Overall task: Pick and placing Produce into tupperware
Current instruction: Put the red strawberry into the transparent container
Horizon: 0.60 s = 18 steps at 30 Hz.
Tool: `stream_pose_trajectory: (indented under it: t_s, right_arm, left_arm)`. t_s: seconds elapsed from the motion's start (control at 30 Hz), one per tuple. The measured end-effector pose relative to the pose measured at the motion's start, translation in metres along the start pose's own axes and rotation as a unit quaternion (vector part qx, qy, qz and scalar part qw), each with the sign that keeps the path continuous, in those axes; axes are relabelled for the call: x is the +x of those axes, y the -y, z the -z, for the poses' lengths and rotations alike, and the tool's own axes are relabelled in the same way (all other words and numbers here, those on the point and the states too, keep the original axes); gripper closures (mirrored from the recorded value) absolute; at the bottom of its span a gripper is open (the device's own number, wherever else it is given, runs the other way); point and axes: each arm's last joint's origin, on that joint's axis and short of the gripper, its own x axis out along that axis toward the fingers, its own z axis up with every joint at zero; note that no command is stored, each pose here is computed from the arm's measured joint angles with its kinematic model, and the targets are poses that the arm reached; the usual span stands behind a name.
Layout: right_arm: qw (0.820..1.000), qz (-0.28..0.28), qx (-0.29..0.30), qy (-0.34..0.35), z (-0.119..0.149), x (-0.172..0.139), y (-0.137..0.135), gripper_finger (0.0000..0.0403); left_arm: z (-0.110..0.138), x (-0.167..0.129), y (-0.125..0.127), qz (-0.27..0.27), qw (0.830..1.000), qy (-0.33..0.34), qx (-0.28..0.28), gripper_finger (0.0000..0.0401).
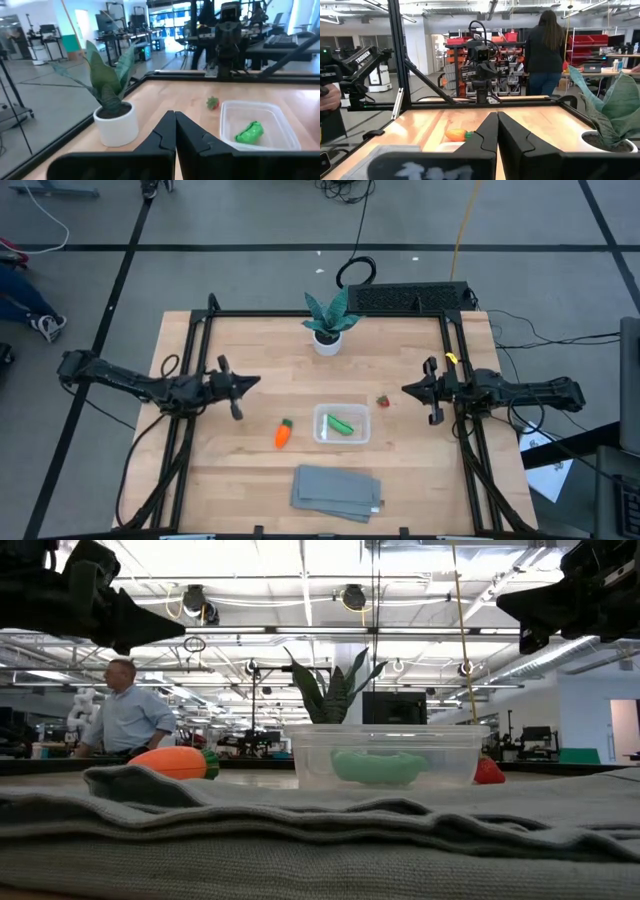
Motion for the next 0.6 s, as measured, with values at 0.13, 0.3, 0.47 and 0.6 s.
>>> stream_pose_trajectory:
  t_s: [0.13,0.3,0.47,0.6]
  right_arm:
    - [1.000,0.010,0.011,-0.005,0.0011,0.0007,0.0006,0.0403]
    - [1.000,0.016,0.016,-0.012,0.0029,0.0016,0.0010,0.0403]
    - [0.999,0.016,0.026,-0.017,0.0040,0.0024,0.0010,0.0402]
    - [0.999,0.014,0.033,-0.003,0.0012,0.0038,0.0007,0.0397]
  left_arm:
    - [0.0066,-0.0008,0.0008,0.014,1.000,-0.013,0.007,0.0401]
    - [0.0055,-0.0008,0.0012,0.023,1.000,-0.006,0.003,0.0400]
    - [0.0046,-0.0008,0.0012,0.022,1.000,-0.002,0.014,0.0389]
    - [0.0046,-0.0008,0.0012,0.022,0.999,-0.002,0.027,0.0386]
